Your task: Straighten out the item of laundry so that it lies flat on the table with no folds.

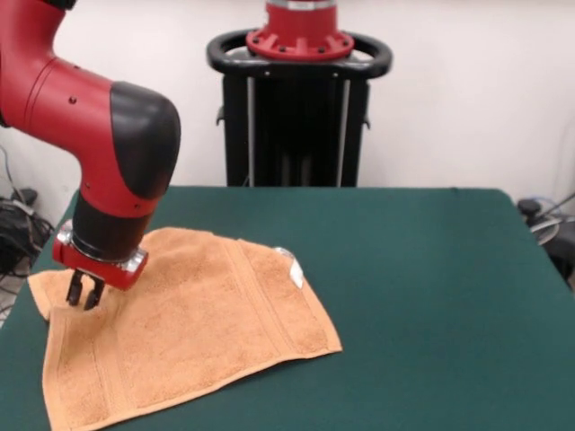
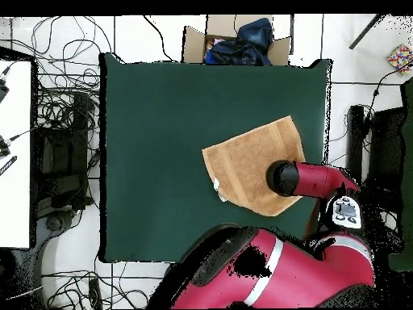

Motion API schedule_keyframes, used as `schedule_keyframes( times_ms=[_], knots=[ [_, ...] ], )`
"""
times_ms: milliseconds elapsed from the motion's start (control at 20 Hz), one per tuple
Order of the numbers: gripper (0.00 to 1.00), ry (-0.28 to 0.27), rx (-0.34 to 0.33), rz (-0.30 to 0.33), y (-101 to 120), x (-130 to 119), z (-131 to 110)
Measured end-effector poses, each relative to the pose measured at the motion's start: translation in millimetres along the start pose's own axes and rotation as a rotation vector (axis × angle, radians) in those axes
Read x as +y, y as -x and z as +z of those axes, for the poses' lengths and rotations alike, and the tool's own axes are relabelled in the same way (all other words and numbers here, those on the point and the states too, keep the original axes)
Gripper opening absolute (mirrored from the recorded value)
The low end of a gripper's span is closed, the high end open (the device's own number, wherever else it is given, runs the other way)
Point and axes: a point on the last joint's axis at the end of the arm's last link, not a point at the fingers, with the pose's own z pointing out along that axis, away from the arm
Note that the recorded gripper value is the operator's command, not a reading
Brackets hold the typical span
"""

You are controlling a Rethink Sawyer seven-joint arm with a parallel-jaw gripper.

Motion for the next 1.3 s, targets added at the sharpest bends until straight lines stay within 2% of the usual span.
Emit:
schedule_keyframes(
  times_ms=[250, 500, 550, 700, 750, 850, 900, 1000, 1150, 1300],
  knots=[
    [1.00, 0.021, -0.019, -0.004, 9, 12, -5],
    [1.00, 0.017, -0.020, -0.041, 19, 34, -13],
    [1.00, -0.004, -0.008, -0.076, 25, 48, -18],
    [1.00, -0.039, 0.008, -0.127, 30, 67, -26],
    [1.00, -0.069, 0.017, -0.173, 34, 85, -32],
    [1.00, -0.091, 0.021, -0.207, 37, 100, -36],
    [1.00, -0.116, 0.022, -0.246, 40, 117, -41],
    [1.00, -0.129, 0.019, -0.267, 42, 128, -44],
    [1.00, -0.125, 0.014, -0.267, 46, 136, -47],
    [1.00, -0.087, 0.021, -0.208, 50, 127, -45]
  ],
)
